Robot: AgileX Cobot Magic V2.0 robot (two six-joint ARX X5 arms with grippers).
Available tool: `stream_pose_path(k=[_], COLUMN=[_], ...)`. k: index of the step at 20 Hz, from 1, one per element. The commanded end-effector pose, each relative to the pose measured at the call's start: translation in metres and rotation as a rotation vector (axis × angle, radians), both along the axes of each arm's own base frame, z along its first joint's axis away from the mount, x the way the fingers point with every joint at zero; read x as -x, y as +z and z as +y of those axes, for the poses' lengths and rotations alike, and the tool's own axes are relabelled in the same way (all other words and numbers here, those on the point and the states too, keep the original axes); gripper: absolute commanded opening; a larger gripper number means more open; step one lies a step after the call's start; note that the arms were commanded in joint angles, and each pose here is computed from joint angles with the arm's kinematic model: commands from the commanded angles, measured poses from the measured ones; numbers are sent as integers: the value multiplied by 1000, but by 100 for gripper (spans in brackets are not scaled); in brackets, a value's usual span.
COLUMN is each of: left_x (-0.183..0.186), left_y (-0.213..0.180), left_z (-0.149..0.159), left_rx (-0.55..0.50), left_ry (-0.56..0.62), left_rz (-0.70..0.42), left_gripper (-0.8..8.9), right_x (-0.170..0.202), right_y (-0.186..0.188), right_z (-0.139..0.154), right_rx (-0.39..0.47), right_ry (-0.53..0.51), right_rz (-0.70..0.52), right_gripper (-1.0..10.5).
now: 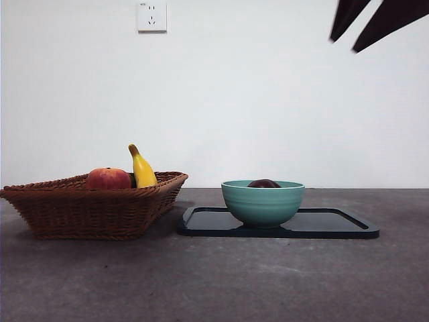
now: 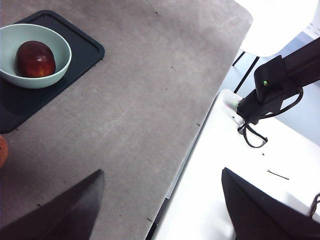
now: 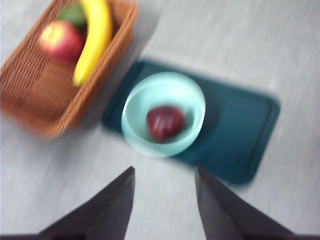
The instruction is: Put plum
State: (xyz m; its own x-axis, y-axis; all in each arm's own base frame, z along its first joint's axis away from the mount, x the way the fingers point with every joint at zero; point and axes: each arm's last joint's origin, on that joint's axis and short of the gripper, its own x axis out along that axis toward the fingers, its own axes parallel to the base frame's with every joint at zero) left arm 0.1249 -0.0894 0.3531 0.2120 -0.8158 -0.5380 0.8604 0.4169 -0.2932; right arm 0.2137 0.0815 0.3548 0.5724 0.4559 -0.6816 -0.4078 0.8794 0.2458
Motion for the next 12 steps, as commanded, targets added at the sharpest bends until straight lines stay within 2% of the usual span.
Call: stream_pose_path(k=[1, 4, 7, 12], left_x=[-1, -1, -1, -1], left_y=[6, 5, 6, 6], left_z=[-1, -1, -1, -1], left_rx=[13, 13, 13, 13], left_ry=[-14, -14, -14, -14], left_rz=[-30, -29, -29, -29], left_gripper=[374, 374, 374, 373], right_x=[20, 51, 78, 107], right_y=[10, 20, 25, 5], right_z=[-4, -8, -11, -17], right_rx=[5, 2, -47, -65], right_ry=[55, 91, 161, 225], right_rz=[2, -10, -51, -38], right_gripper=[193, 193, 193, 193])
